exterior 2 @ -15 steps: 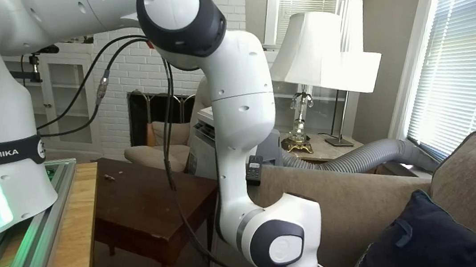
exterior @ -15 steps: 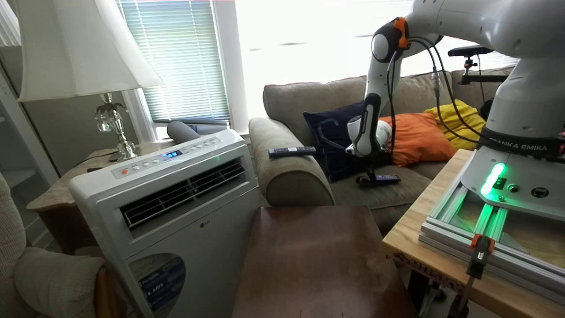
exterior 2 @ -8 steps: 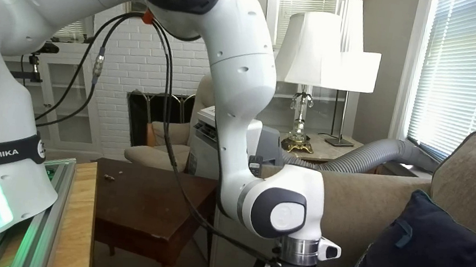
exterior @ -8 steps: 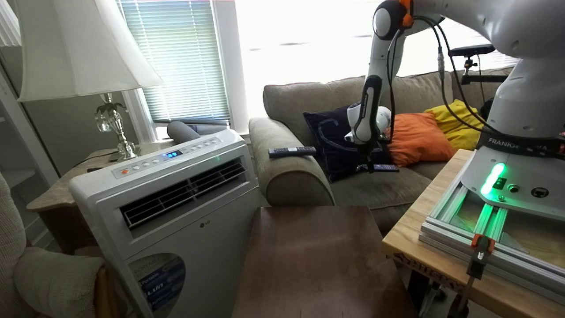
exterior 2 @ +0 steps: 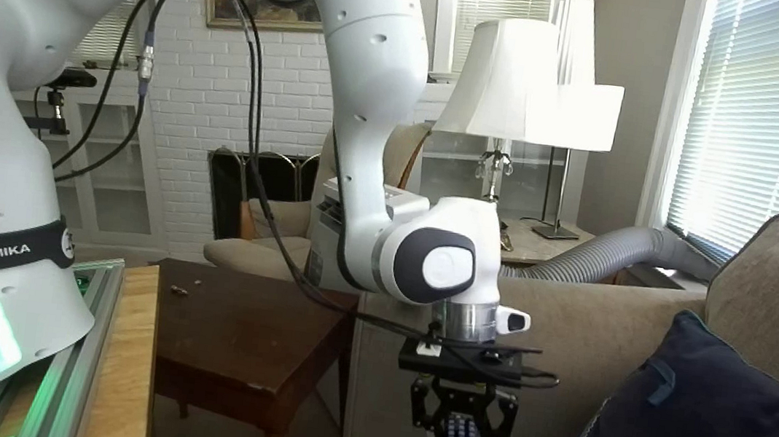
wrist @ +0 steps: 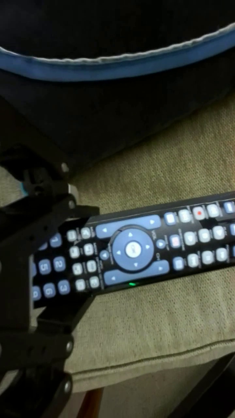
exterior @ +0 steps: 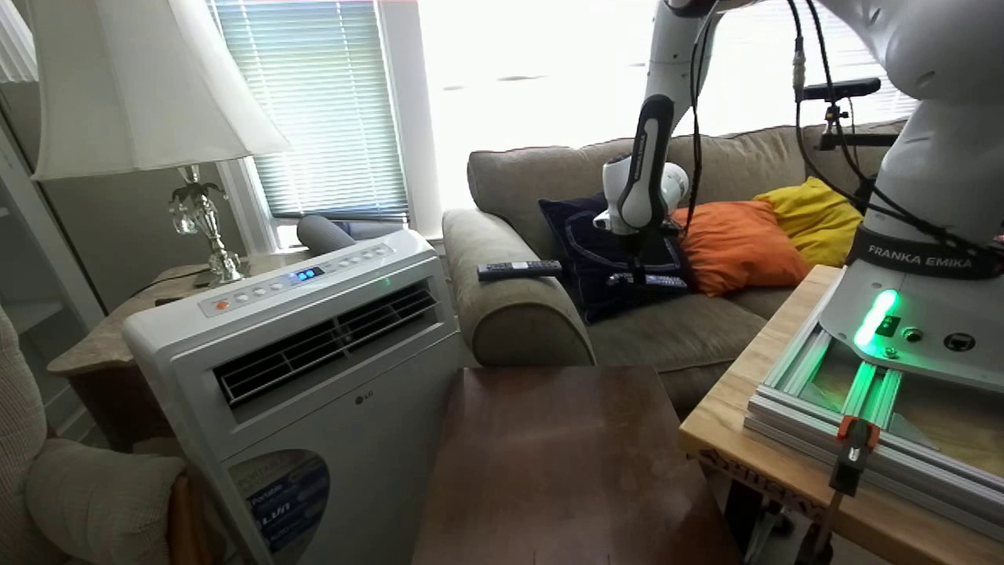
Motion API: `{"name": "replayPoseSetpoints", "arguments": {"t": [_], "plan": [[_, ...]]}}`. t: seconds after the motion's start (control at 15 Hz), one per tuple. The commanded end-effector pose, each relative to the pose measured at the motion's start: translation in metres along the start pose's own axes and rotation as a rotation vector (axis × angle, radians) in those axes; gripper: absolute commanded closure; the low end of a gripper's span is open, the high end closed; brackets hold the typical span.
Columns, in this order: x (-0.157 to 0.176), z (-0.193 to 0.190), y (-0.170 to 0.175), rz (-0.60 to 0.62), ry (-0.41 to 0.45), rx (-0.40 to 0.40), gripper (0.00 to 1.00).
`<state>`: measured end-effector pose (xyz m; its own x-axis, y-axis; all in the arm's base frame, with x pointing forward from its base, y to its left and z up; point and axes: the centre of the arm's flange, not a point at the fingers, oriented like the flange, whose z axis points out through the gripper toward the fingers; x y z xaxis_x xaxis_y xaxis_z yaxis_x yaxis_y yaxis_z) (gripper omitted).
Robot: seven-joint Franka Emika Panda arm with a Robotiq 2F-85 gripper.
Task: Move the remote from the seat of the chair to the armrest
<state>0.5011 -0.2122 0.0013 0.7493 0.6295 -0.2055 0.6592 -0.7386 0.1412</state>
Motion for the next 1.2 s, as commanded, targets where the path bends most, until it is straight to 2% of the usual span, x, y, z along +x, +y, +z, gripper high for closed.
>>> {"name": "replayPoseSetpoints", "arguments": {"t": [0.0, 0.13, 0.2, 0.27, 0.73, 0.8, 1.0, 1.13], "plan": [[0.000, -0.069, -0.016, 0.016, 0.073, -0.005, 0.69], [0.009, -0.096, -0.015, 0.030, 0.113, 0.001, 0.69], [0.017, -0.059, -0.006, -0.003, 0.077, -0.021, 0.69], [0.020, -0.069, -0.005, -0.004, 0.088, -0.026, 0.44], [0.017, -0.059, -0.009, -0.005, 0.075, -0.013, 0.44], [0.017, -0.059, -0.009, -0.005, 0.075, -0.013, 0.69], [0.028, -0.076, -0.009, -0.012, 0.098, 0.020, 0.69], [0.046, -0.095, -0.010, -0.007, 0.133, 0.009, 0.69]]}}
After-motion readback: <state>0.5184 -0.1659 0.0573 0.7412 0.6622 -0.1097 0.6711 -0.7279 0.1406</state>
